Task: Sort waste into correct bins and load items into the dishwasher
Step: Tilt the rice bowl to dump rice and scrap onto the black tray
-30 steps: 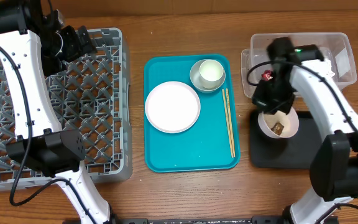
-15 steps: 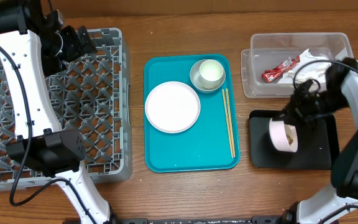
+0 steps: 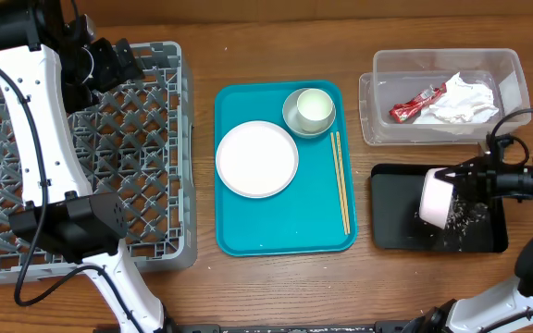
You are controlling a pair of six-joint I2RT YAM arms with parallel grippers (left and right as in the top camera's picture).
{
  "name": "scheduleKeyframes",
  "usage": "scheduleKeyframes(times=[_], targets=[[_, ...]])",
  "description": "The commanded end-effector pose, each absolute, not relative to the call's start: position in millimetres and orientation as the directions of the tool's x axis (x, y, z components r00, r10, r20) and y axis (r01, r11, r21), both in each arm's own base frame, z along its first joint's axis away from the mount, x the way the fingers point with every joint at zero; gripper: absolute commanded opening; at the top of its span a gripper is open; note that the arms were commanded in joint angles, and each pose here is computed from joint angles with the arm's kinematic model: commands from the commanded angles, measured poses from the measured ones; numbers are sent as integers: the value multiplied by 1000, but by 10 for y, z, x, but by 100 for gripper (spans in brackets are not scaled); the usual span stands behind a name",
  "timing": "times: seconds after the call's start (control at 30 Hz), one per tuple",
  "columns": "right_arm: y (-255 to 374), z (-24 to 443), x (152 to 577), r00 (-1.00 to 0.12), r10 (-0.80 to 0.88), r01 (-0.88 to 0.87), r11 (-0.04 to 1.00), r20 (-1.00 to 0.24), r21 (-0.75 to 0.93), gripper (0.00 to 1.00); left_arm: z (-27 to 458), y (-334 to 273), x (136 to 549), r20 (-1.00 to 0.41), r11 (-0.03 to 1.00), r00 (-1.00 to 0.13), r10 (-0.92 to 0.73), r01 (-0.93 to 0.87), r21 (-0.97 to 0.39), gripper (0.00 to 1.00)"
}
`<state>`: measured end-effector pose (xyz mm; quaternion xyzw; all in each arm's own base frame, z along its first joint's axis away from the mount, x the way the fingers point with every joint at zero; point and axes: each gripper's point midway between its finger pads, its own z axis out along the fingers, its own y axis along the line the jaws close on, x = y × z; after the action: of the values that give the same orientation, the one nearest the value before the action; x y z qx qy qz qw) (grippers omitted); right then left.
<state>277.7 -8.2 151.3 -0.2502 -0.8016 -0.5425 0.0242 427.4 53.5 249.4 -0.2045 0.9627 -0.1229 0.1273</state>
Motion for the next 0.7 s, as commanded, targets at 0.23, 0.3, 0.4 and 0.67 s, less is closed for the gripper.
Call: scheduleKeyframes(times=[0.23,0.3,0.4,0.67], targets=[[-10,1619,2892,-860,441,340,120,257,933,4,2641,514,4241,-235,895,-883,-406,-332,-296,100],[-38,1683,2939,-848,463,328,77,258,942,4,2642,514,4242,-235,895,-883,-406,-332,-296,100],[-25,1717,2906,-843,459,344,60,280,937,4,2641,514,4241,-235,895,-883,-406,-332,-296,100],[-187,1586,3014,-765,509,452,-13,395,892,4,2642,515,4242,-235,896,-883,-406,-332,-296,100]])
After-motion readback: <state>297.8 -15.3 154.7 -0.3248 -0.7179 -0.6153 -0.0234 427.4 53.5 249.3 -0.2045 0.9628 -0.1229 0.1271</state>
